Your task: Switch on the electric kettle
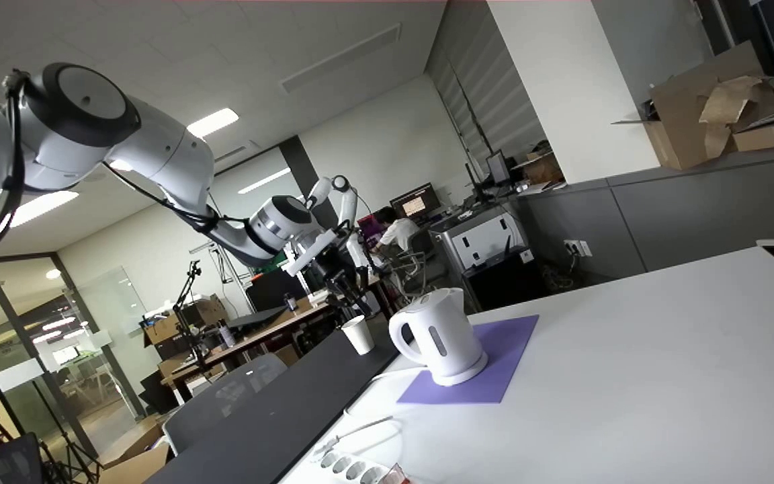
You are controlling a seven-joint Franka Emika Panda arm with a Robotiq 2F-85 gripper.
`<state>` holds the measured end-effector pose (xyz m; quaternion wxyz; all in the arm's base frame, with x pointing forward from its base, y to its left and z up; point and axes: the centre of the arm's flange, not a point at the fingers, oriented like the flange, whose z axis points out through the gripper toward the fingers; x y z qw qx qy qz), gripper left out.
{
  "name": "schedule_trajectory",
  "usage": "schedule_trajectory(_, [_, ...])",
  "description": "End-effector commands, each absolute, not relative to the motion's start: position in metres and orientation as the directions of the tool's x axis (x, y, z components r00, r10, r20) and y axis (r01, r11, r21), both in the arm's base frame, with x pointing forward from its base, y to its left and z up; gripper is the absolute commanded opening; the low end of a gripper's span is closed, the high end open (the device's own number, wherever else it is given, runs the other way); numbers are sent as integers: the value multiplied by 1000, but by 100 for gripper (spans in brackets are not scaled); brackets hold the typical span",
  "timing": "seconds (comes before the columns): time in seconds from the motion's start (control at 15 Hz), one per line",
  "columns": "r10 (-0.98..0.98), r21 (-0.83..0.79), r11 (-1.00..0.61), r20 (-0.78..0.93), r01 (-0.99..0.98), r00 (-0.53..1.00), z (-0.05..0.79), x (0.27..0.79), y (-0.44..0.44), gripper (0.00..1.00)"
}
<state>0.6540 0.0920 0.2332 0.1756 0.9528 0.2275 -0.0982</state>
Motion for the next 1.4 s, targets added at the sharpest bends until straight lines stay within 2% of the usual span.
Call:
schedule_trajectory(0.0, [399, 290, -835, -267, 468, 877, 233, 654, 92, 1])
schedule_trajectory(0.73, [328, 455, -823, -105, 339, 939, 206, 648, 96, 0])
schedule_trajectory(1.33, [295, 515, -807, -73, 289, 953, 196, 648, 89, 0])
